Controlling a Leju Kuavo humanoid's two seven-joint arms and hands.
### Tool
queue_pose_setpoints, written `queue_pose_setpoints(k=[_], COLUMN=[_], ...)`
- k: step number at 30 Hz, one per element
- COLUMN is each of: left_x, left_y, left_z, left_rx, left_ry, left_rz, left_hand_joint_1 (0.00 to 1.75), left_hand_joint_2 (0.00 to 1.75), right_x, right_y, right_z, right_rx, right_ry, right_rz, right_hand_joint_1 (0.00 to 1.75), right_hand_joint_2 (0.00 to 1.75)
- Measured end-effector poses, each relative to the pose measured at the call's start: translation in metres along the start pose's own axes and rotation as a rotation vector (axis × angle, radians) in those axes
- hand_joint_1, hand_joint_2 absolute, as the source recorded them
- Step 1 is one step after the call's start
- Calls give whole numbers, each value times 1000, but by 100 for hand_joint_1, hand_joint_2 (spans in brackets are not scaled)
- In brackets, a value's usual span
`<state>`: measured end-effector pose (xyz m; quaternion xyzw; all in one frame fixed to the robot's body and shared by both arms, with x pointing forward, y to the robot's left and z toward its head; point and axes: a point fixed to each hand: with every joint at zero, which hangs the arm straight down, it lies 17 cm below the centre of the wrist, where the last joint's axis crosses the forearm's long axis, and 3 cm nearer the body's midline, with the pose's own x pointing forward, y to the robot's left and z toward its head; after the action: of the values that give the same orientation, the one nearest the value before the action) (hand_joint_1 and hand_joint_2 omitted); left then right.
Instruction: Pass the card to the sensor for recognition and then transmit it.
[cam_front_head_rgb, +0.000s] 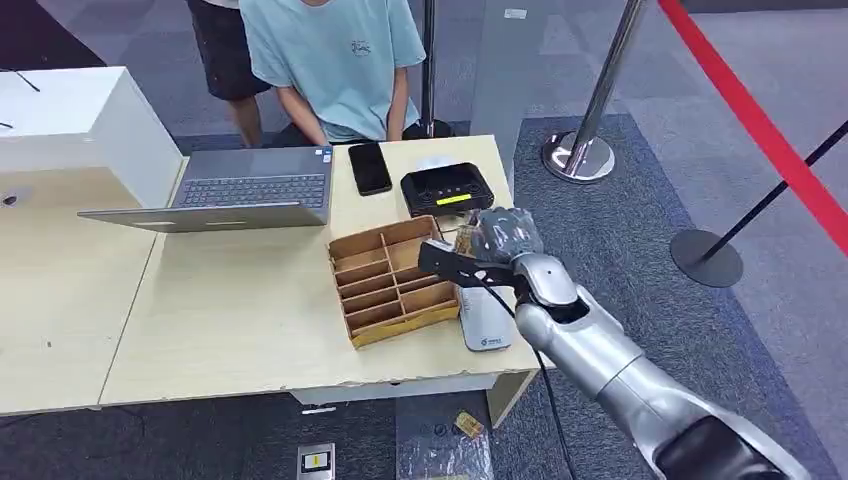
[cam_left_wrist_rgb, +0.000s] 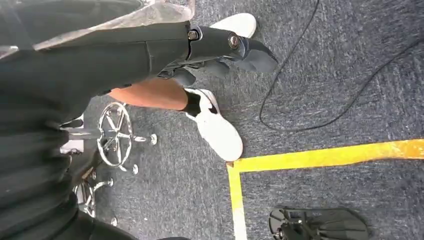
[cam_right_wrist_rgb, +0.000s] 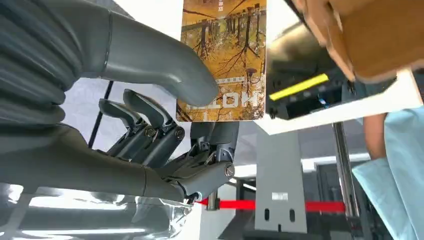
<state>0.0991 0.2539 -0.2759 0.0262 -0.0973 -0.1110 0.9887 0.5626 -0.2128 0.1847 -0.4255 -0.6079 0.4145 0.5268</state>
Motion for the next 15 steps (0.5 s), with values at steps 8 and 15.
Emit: queue_pose_setpoints(k=[8,15], left_x=[0,1], left_y=[0,-1], left_z=[0,0], left_rx=[0,-2], left_ry=[-2,-11], left_rz=[-11,-21], left_hand_joint_1=[0,0], left_hand_joint_2=[175,175], right_x=[17,41], right_y=[-39,-75], right_z=[-21,-38], right_rx=[-58,-106], right_ry=[-36,-83], right_rz=[16,11], right_hand_joint_1=[175,175], right_hand_joint_2=[175,175])
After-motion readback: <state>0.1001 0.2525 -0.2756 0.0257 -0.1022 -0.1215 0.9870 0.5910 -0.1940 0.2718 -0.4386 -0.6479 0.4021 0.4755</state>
